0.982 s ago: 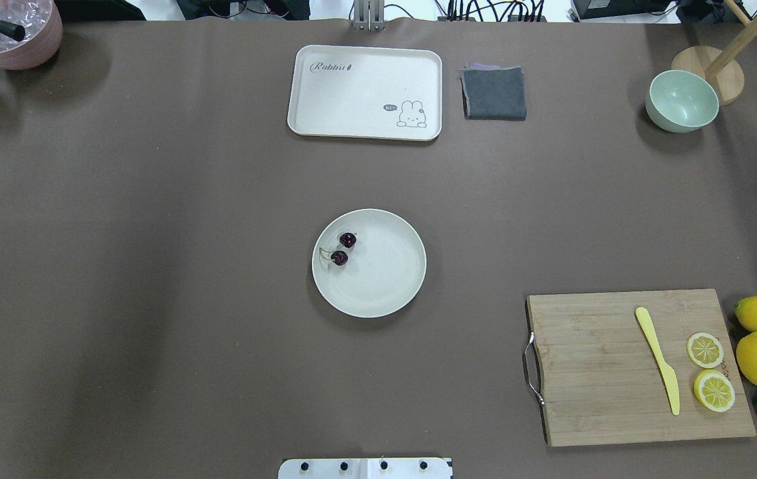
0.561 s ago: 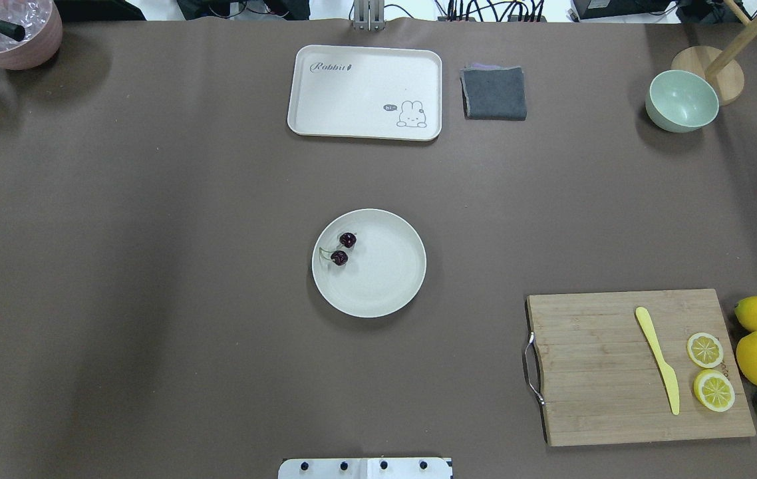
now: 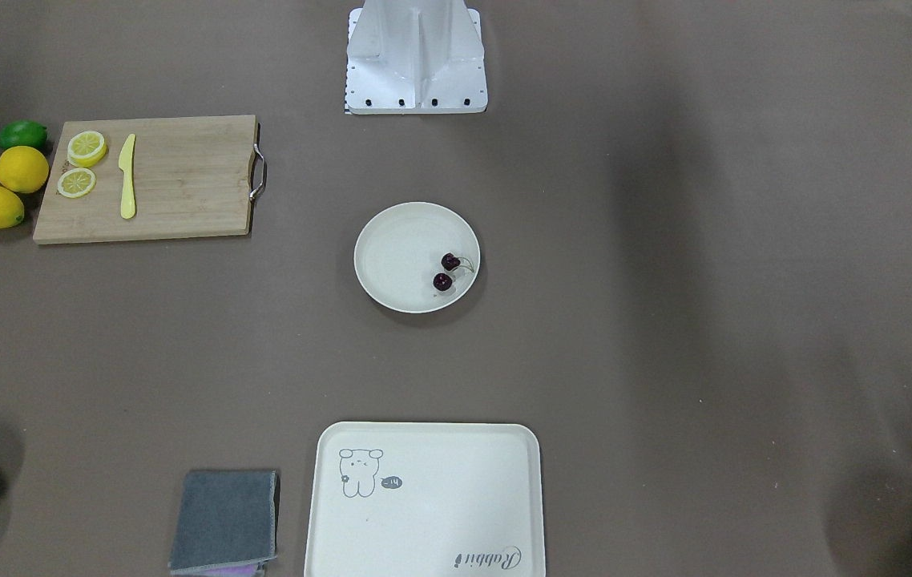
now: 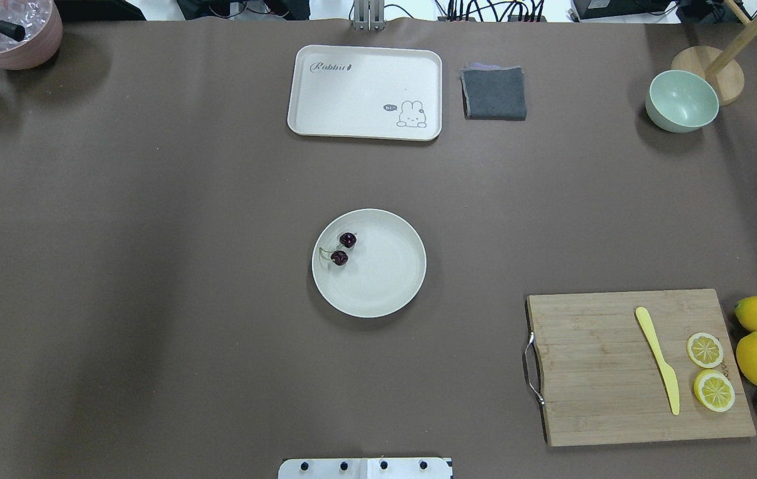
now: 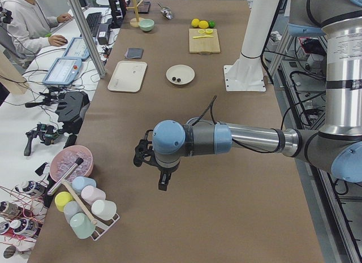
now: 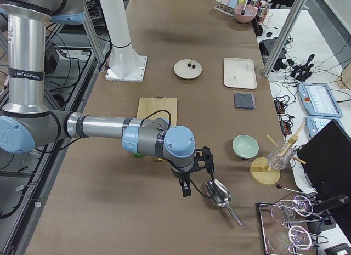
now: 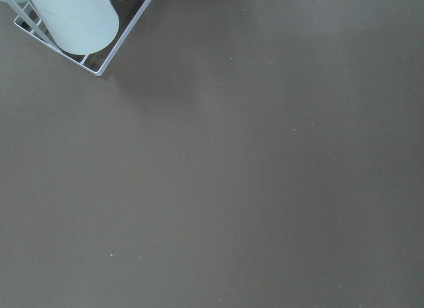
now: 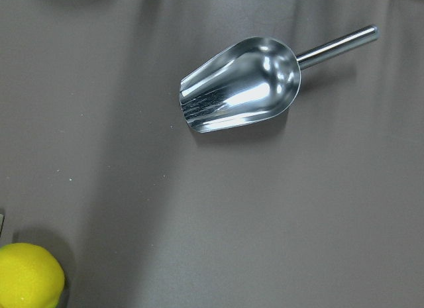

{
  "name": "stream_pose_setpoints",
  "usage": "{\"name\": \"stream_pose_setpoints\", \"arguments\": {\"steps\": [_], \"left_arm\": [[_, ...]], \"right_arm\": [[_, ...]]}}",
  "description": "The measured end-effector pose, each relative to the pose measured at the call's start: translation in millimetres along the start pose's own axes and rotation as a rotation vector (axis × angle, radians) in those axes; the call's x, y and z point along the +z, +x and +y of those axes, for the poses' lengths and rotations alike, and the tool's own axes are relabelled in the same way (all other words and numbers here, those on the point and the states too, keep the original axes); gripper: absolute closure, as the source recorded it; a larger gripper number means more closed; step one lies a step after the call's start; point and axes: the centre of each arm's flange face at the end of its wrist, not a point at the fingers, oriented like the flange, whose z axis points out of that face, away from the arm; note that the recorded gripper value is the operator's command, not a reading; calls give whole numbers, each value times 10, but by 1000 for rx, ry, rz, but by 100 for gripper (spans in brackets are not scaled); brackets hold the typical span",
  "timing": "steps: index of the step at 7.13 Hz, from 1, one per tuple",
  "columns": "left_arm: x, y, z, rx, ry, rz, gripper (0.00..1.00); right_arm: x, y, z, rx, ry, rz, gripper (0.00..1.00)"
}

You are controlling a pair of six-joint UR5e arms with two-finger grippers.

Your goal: Place red cherry on plate

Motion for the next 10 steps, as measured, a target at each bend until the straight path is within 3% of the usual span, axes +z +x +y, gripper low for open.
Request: {"name": "stream_pose_setpoints", "arguments": {"steps": [4,10], "left_arm": [[16,21,-93,20,-22,-49,2],[83,55,-121,29,-37,-49,2]], "right_arm": [[24,10,51,9,-3,-7,0],[11,49,117,24,2,-10,0]]}}
